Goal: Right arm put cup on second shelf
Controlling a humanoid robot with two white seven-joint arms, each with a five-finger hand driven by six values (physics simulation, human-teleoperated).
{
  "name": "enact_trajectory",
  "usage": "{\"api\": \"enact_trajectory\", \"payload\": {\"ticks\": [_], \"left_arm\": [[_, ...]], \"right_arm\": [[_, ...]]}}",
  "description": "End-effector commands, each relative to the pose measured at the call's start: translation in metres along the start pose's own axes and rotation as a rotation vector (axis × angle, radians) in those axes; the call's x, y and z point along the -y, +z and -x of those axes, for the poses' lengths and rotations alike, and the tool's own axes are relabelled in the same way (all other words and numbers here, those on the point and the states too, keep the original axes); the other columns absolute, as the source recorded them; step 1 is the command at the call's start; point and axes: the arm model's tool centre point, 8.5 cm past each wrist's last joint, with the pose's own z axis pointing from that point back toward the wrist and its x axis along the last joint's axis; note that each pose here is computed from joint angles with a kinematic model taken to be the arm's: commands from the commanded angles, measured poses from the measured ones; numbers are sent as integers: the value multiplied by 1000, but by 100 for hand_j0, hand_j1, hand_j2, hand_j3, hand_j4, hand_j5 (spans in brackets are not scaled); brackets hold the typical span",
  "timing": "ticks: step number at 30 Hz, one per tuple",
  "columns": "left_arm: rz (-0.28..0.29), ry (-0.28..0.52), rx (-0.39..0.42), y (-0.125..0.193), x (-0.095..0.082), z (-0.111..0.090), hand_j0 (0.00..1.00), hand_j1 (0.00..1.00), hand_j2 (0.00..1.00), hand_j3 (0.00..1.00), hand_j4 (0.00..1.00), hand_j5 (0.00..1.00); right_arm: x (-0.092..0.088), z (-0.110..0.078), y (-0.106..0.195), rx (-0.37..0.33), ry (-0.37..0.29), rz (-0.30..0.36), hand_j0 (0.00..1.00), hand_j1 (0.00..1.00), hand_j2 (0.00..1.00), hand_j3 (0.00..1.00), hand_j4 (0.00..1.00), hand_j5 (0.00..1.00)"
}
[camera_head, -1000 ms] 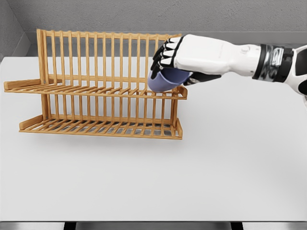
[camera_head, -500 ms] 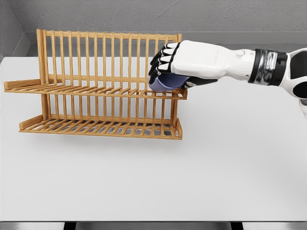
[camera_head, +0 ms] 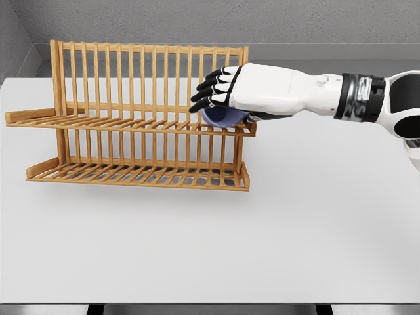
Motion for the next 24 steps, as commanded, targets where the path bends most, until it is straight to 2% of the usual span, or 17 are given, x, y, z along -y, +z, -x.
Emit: {"api": "enact_trajectory", "payload": {"ticks": [1, 15, 24], "left_arm": [[0, 0, 0, 0, 0, 0, 100, 100, 100, 100, 100, 100], [0, 0, 0, 0, 0, 0, 100, 100, 100, 100, 100, 100], [0, 0, 0, 0, 0, 0, 100, 100, 100, 100, 100, 100]], "right_arm": [[-1, 0, 0, 0, 4, -9, 100, 100, 100, 100, 100, 100], [-4, 1, 4, -1, 6, -19, 100, 100, 100, 100, 100, 100], [19, 6, 20, -33, 53, 35, 100, 100, 100, 100, 100, 100]]}}
